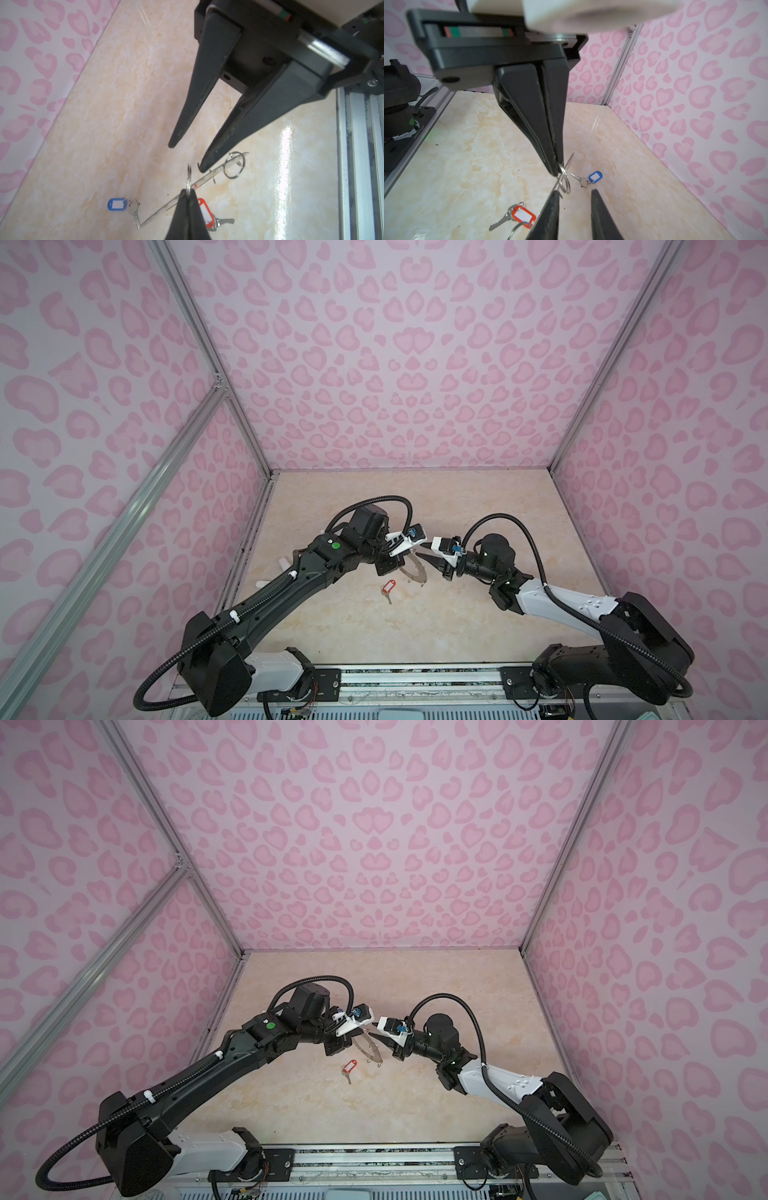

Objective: Put the keys on the keyring

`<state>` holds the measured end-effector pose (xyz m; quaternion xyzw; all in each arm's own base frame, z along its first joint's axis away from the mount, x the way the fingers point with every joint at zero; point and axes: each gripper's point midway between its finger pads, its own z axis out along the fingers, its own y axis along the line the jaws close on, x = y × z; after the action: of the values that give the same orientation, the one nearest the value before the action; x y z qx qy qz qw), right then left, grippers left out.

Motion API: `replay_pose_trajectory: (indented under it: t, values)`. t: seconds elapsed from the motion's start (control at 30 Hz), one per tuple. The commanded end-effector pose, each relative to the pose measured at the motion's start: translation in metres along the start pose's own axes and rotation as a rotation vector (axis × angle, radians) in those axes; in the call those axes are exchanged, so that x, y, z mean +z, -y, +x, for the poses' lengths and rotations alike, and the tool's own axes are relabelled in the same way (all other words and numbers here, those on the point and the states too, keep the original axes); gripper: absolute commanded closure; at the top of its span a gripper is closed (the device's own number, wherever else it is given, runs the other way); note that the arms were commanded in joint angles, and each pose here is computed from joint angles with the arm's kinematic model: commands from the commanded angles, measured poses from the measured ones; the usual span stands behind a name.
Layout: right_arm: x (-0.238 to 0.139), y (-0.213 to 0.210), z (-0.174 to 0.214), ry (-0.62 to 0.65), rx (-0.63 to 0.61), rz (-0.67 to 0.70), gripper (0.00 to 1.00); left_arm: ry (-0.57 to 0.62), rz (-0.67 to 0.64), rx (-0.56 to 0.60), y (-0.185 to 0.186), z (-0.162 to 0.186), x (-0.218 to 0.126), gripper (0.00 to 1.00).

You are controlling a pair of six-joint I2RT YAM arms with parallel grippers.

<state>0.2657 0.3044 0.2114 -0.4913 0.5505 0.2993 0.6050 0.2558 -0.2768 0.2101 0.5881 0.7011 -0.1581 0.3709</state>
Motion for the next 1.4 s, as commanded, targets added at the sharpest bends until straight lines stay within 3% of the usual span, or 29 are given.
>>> replay_pose_trajectory:
  t: [0.0, 0.5, 0.73, 0.8, 0.93, 1.1, 1.37]
  values:
    - [0.002, -0.002, -0.01, 0.056, 0.004, -0.011, 0.75, 0.014, 0.005, 0.032, 0.0, -0.006, -0.003, 0.97]
    - [0.006, -0.009, -0.008, 0.06, 0.026, -0.063, 0.86, 0.054, 0.043, 0.085, 0.01, -0.013, -0.008, 0.97]
    - [0.006, -0.011, -0.007, 0.062, 0.037, -0.077, 0.99, 0.093, 0.058, 0.102, 0.015, -0.017, -0.011, 0.95]
    - [0.005, -0.012, -0.009, 0.069, 0.039, -0.081, 1.0, 0.127, 0.045, 0.07, 0.011, -0.02, -0.012, 0.81]
    - [0.002, -0.011, -0.017, 0.115, 0.058, -0.083, 1.0, 0.226, 0.048, -0.043, -0.004, -0.017, -0.024, 0.71]
    - [-0.002, -0.014, -0.029, 0.176, 0.065, -0.101, 1.0, 0.361, 0.078, -0.079, -0.002, -0.014, -0.037, 0.74]
    - [0.002, -0.021, -0.042, 0.23, 0.075, -0.161, 1.0, 0.414, 0.1, -0.109, 0.002, -0.015, -0.035, 0.76]
